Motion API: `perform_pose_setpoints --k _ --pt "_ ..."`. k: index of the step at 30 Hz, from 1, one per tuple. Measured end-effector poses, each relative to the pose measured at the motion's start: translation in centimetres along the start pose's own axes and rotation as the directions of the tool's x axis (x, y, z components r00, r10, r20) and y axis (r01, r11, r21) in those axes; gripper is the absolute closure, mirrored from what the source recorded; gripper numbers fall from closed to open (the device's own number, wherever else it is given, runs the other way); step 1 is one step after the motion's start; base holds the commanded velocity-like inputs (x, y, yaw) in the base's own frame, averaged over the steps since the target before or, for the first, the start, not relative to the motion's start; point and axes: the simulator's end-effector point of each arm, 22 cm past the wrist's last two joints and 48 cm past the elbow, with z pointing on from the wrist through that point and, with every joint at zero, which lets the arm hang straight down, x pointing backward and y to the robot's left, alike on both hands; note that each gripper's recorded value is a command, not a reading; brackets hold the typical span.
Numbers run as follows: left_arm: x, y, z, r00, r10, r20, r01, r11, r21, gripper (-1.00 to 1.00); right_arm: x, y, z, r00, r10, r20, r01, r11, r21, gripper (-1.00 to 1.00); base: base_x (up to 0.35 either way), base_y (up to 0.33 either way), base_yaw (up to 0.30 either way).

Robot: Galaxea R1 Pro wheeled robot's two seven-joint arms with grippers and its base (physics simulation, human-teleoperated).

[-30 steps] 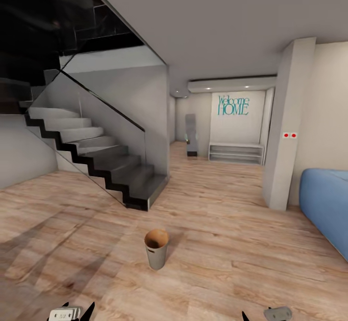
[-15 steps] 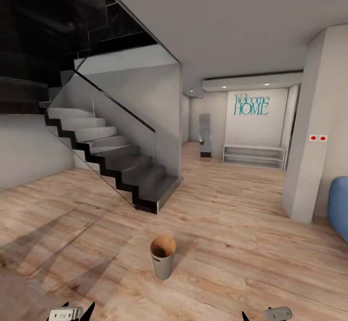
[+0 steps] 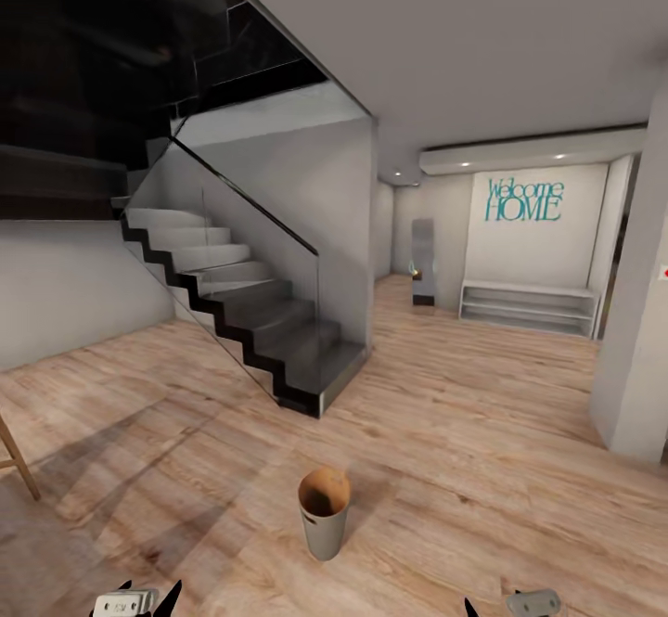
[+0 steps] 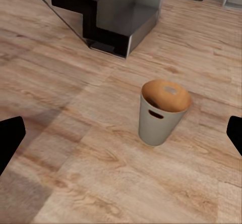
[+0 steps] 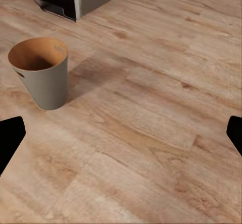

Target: Put the three can of soda from the living room inside the tash can in the kitchen.

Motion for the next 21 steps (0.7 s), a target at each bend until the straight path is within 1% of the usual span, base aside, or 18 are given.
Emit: perform_pose_setpoints --k 11,14,21 --pt "-0.21 -0.03 0.0 1.0 0.001 0.005 -0.001 1.0 0.001 -1.0 -0.22 -0.02 -0.02 1.0 0.0 0.005 0.0 1.0 0.0 -1.0 0.252 -0.189 0.224" --pt "-0.23 -0.02 -0.02 1.0 0.001 0.006 -0.001 1.0 0.001 -1.0 -0.25 -0.02 -0.02 1.0 0.0 0.006 0.0 1.0 0.001 -1.0 0.248 -0.191 0.099" --pt "-0.27 -0.02 -0.01 1.0 0.001 0.007 -0.001 1.0 0.0 -1.0 -0.27 -0.02 -0.02 1.0 0.0 0.006 0.0 1.0 0.001 -1.0 0.247 -0.192 0.027"
